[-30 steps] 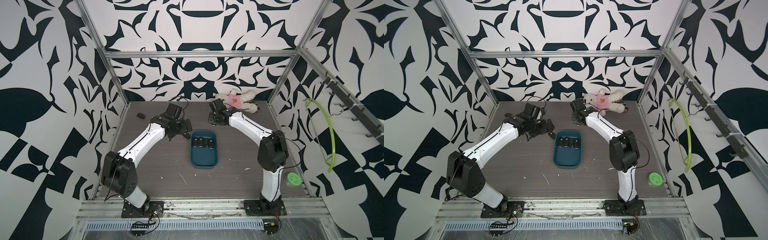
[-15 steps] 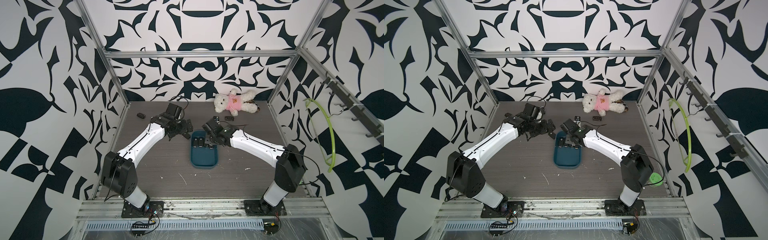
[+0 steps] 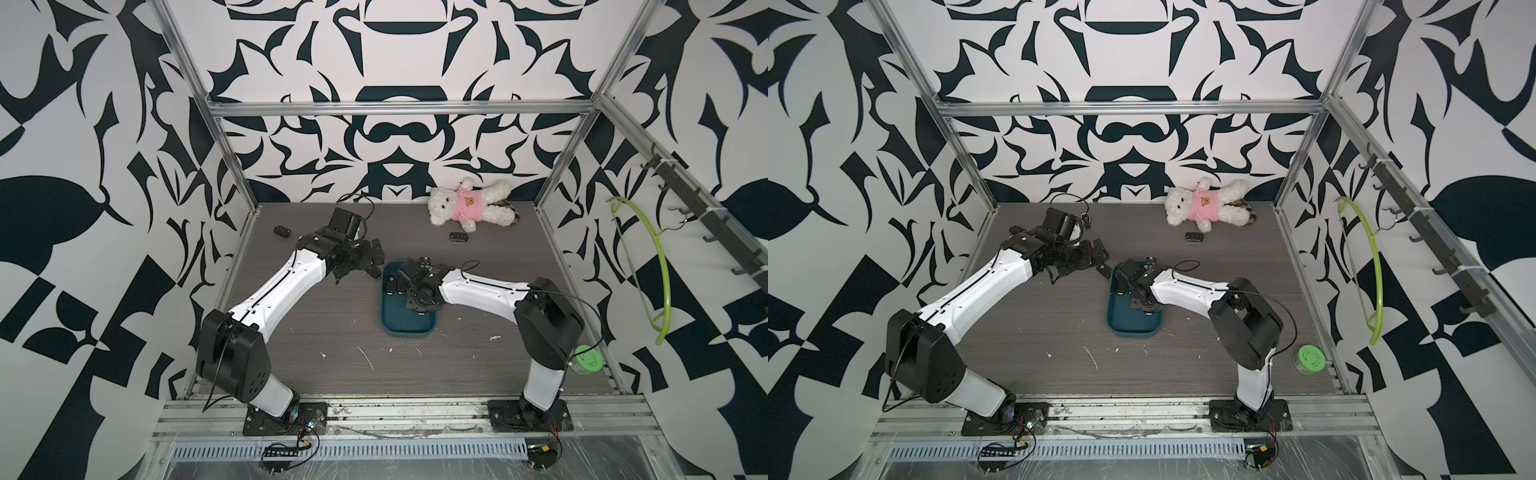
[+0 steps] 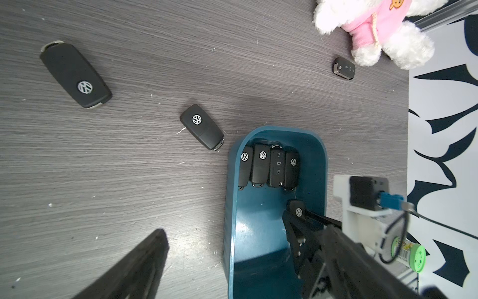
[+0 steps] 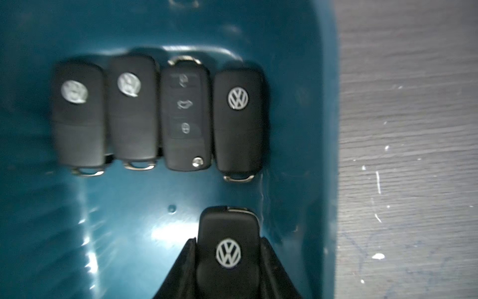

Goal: Place the car key into the storage box
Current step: Place the car key in the storage box.

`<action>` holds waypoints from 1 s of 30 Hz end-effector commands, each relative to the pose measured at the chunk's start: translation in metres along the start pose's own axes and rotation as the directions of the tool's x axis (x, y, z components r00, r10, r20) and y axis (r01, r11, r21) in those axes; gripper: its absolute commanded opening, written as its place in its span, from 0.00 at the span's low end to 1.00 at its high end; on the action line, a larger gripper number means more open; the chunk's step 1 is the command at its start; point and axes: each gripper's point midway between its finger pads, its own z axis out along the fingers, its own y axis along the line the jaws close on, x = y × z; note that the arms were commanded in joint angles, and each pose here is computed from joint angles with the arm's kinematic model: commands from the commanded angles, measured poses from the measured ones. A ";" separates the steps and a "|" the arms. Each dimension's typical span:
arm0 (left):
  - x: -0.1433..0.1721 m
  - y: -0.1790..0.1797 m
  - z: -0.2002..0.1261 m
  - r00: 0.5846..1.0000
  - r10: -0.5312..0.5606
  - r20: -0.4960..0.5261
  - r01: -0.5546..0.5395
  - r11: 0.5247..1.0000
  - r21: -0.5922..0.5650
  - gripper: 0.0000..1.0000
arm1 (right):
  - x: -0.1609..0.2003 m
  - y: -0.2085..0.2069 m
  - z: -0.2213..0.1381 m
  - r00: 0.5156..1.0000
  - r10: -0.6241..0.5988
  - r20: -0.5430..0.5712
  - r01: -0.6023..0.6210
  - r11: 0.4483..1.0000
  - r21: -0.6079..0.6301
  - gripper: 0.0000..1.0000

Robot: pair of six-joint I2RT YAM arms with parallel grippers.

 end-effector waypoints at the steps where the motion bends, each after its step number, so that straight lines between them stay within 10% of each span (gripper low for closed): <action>1: 0.001 0.004 -0.008 1.000 -0.006 0.015 0.007 1.000 -0.006 0.99 | -0.005 0.004 -0.001 1.000 0.020 0.015 -0.020 1.000 -0.005 0.27; 30: 0.004 0.005 -0.004 1.000 -0.008 0.002 0.008 1.000 -0.006 0.99 | -0.007 -0.007 -0.004 1.000 -0.023 0.019 0.020 0.990 0.140 0.45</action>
